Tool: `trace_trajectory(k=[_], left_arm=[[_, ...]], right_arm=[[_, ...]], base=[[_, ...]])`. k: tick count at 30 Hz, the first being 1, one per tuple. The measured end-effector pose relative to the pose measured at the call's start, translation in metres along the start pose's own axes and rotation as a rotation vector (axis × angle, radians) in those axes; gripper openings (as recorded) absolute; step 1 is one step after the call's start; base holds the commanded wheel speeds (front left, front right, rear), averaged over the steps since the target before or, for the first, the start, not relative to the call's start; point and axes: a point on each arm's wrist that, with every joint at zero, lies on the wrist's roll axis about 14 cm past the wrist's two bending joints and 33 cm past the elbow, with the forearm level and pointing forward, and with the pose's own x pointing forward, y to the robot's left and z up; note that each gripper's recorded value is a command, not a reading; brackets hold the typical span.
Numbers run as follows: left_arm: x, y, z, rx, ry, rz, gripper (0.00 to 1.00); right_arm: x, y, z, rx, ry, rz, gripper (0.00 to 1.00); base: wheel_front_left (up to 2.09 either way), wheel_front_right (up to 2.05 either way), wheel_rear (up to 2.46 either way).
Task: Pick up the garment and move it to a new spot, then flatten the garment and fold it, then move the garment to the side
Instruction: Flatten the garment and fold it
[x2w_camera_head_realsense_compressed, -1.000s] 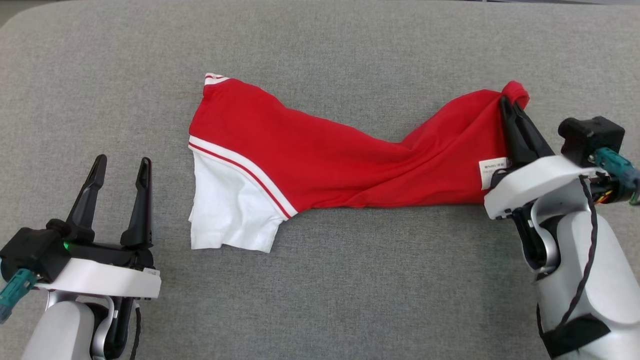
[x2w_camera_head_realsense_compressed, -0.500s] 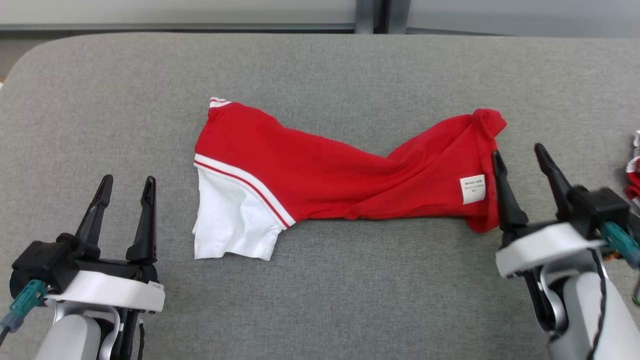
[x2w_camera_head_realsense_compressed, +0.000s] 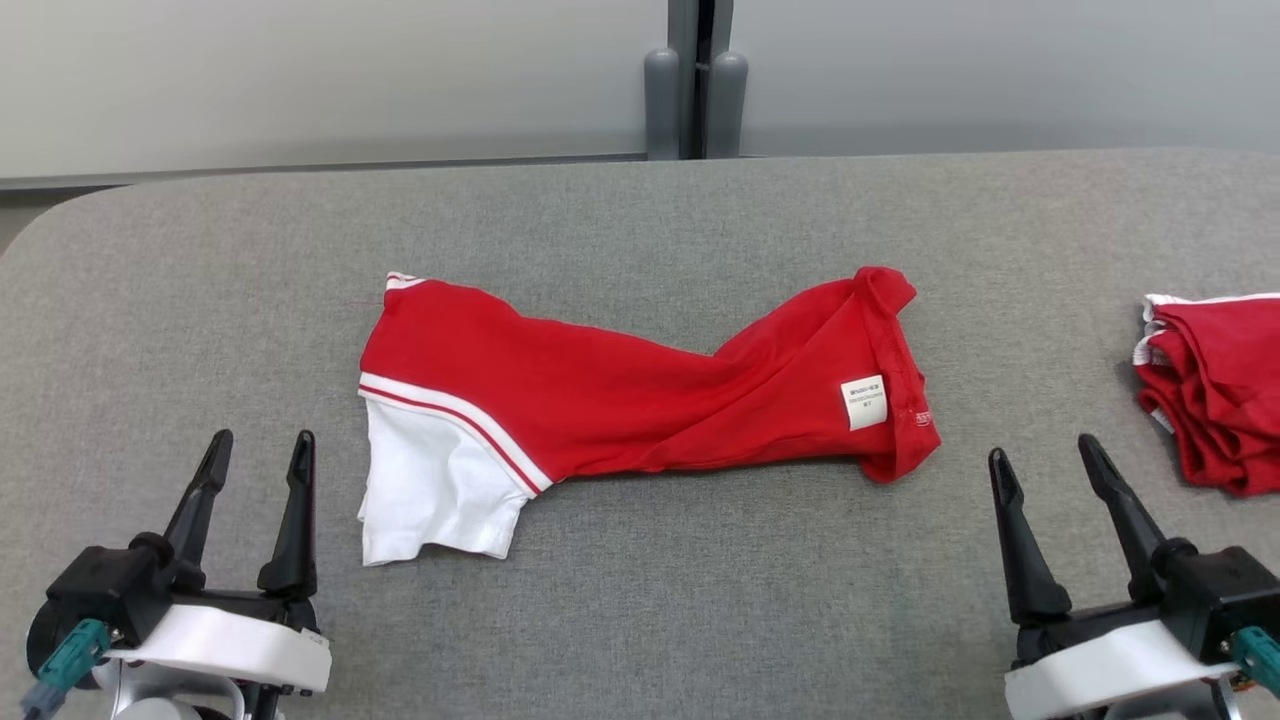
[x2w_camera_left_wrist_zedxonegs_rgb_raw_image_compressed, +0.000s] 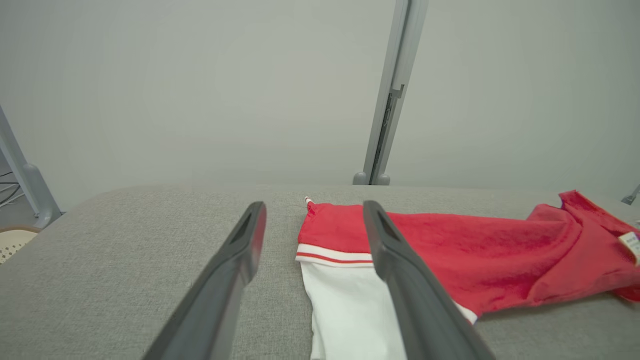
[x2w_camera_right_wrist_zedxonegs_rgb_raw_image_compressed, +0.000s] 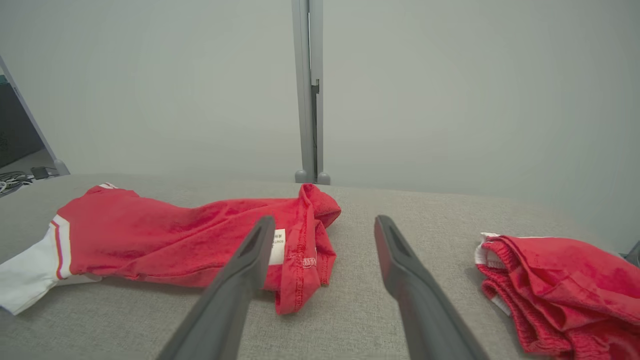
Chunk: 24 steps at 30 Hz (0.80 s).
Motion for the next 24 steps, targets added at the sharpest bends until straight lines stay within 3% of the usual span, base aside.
trace_trajectory(k=[6,18,24], left_arm=[[-0.008,-0.006,-0.002,0.0,0.012,-0.011,1.0],[-0.012,-0.008,-0.012,0.012,0.056,-0.021,1.0],[-0.009,-0.017,-0.059,0.023,0.231,-0.073,1.0]], right_arm=[[-0.02,0.001,0.002,0.016,0.004,-0.012,1.0],[-0.022,0.001,0.006,0.035,-0.004,-0.012,1.0],[-0.014,0.006,0.002,0.05,0.006,0.005,1.0]], base=[[0.0,0.0,0.0],[0.0,0.0,0.0],[0.0,0.0,0.0]])
